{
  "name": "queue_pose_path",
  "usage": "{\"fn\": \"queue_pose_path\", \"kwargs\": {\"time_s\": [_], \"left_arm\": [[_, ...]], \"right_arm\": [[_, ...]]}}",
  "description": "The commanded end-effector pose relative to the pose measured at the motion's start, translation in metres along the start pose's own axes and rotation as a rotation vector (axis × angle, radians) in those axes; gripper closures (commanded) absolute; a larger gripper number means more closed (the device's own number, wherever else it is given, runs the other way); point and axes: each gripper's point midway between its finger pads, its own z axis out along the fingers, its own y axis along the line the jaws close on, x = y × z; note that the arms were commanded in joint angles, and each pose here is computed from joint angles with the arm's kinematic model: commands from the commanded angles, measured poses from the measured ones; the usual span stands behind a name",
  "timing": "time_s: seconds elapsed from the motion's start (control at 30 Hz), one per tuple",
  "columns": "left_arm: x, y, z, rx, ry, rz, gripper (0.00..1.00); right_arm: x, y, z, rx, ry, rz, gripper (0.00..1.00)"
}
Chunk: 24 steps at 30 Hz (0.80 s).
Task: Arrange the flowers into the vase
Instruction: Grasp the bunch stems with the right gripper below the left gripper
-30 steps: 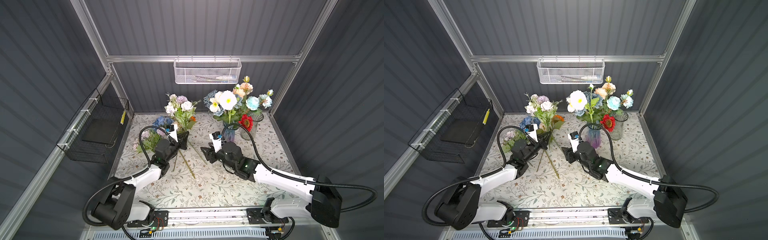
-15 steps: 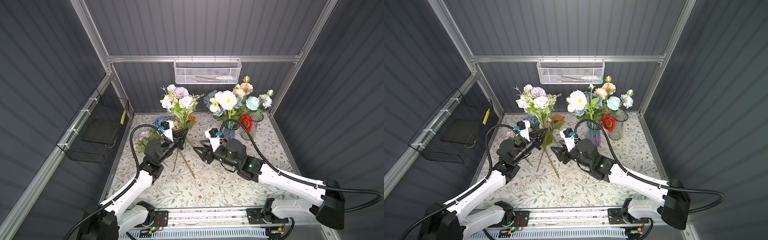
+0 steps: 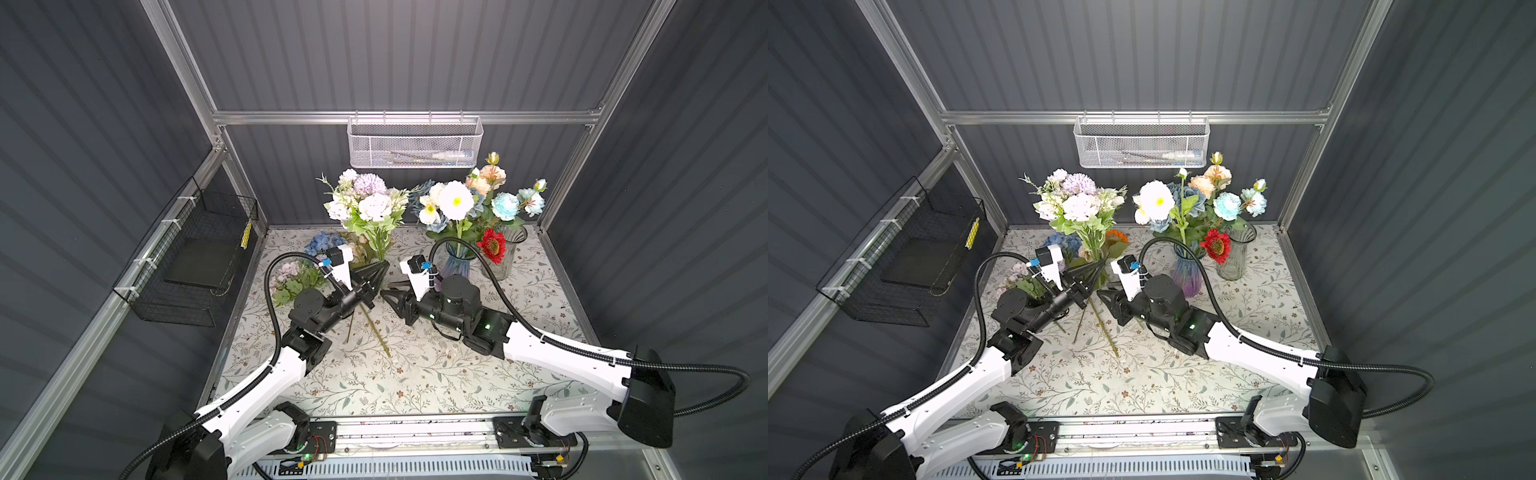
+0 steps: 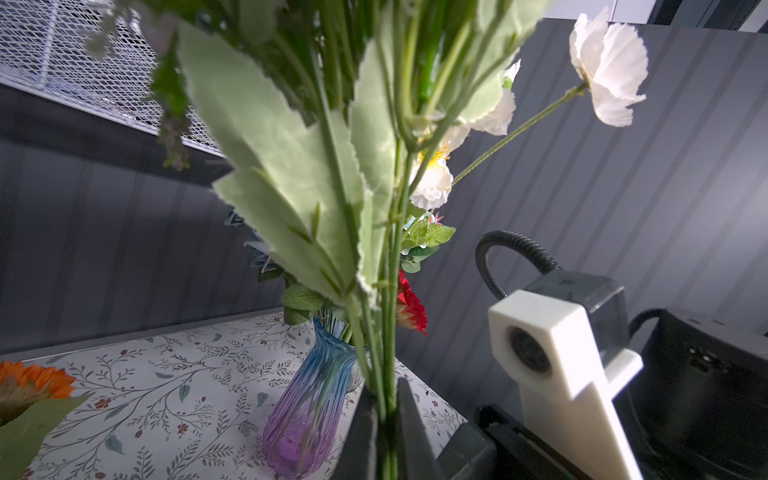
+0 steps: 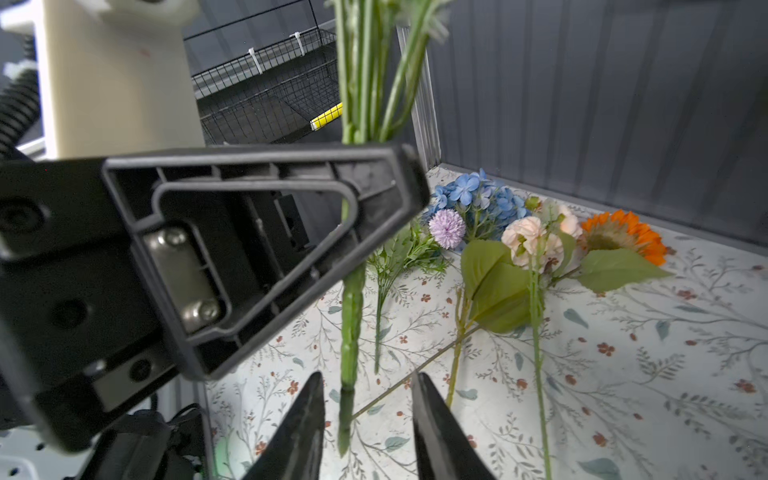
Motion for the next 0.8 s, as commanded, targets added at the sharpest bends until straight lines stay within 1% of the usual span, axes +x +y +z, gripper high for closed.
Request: {"fn": "queue_pose_path", "kwargs": {"time_s": [0.0, 0.07, 0.23, 0.27, 0.33, 0.37, 0.4, 0.47, 0.5, 0.53, 0.57, 0.6, 0.63, 0.67, 0.7, 0.77], "left_arm": [[-0.005, -0.013, -0.002, 0.05, -0.026, -0.006, 1.0], [-0.002, -0.016, 0.0, 0.062, -0.018, -0.012, 1.0], [0.006, -0.024, 0.005, 0.089, 0.008, -0.018, 1.0], [0.006, -0.026, 0.006, 0.095, 0.01, -0.019, 1.0], [0.008, -0.028, 0.007, 0.101, 0.014, -0.016, 1.0], [0.008, -0.029, 0.008, 0.103, 0.014, -0.014, 1.0], [0.009, -0.029, 0.008, 0.102, 0.018, -0.014, 1.0], [0.008, -0.03, 0.009, 0.105, 0.018, -0.014, 1.0], [0.006, -0.031, 0.009, 0.109, 0.018, -0.012, 0.95], [0.005, -0.032, 0.01, 0.11, 0.019, -0.009, 0.8], [0.003, -0.033, 0.01, 0.109, 0.021, -0.002, 0.55], [0.002, -0.034, 0.011, 0.105, 0.026, 0.005, 0.37], [0.0, -0.034, 0.011, 0.097, 0.032, 0.014, 0.22], [-0.002, -0.034, 0.011, 0.088, 0.035, 0.023, 0.13], [-0.003, -0.033, 0.011, 0.078, 0.043, 0.037, 0.09], [-0.004, -0.034, 0.011, 0.071, 0.064, 0.069, 0.08]], "right_arm": [[-0.022, -0.002, -0.002, 0.021, -0.077, 0.006, 0.73], [-0.024, -0.004, -0.002, 0.02, -0.089, 0.012, 0.75], [-0.025, -0.007, 0.002, 0.007, -0.097, 0.045, 0.75], [-0.025, -0.008, 0.002, 0.007, -0.098, 0.049, 0.77], [-0.025, -0.01, 0.003, 0.01, -0.102, 0.057, 0.87], [-0.025, -0.011, 0.002, 0.013, -0.105, 0.061, 0.95], [-0.025, -0.013, 0.001, 0.017, -0.107, 0.066, 1.0], [-0.023, -0.016, 0.0, 0.024, -0.106, 0.076, 1.0], [-0.023, -0.017, -0.002, 0.024, -0.109, 0.083, 1.0], [-0.023, -0.019, -0.004, 0.027, -0.114, 0.089, 1.0], [-0.023, -0.02, -0.005, 0.029, -0.118, 0.096, 1.0], [-0.023, -0.022, -0.008, 0.032, -0.123, 0.099, 1.0], [-0.024, -0.024, -0.01, 0.038, -0.129, 0.1, 1.0], [-0.024, -0.026, -0.013, 0.044, -0.13, 0.099, 1.0], [-0.024, -0.027, -0.016, 0.053, -0.133, 0.095, 1.0], [-0.026, -0.031, -0.024, 0.076, -0.138, 0.082, 1.0]]}}
